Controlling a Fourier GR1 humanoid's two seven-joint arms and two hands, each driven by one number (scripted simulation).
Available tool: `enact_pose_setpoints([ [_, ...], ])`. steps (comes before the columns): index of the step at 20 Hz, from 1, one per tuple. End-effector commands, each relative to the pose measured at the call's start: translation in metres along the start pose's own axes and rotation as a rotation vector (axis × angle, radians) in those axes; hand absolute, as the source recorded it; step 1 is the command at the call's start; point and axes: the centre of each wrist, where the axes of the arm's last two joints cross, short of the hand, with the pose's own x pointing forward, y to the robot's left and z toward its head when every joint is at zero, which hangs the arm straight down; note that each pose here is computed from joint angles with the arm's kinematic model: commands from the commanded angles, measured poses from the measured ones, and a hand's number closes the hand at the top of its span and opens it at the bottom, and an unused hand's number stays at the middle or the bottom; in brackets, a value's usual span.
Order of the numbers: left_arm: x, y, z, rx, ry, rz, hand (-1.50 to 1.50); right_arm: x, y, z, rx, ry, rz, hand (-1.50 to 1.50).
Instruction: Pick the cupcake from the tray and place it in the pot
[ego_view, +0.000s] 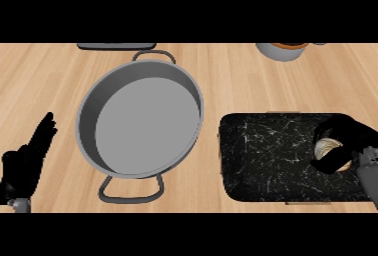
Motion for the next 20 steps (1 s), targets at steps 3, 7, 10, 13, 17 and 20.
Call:
enact_pose_setpoints([
  [3,0.012,-0.010,-0.006,-0.026,0.007,-0.004,0.00,0.116,0.049,0.036,0.022,-0.317,0.118,1.50],
  [7,0.020,-0.023,-0.011,-0.104,-0.057,-0.013,0.00,0.221,0.092,0.096,0.020,-0.688,0.298,1.50],
  [10,0.027,-0.029,-0.017,-0.106,-0.065,-0.016,0.00,0.255,0.123,0.129,-0.020,-0.749,0.394,1.50],
  [13,0.021,-0.025,-0.014,-0.102,-0.053,-0.021,0.00,0.271,0.140,0.152,-0.150,-0.746,0.432,1.50],
  [17,0.016,-0.029,-0.019,-0.093,-0.023,-0.016,0.00,0.282,0.146,0.189,-0.366,-0.794,0.407,1.50],
  [20,0.011,-0.039,-0.014,-0.084,-0.011,-0.010,0.00,0.290,0.135,0.209,-0.536,-0.795,0.331,1.50],
])
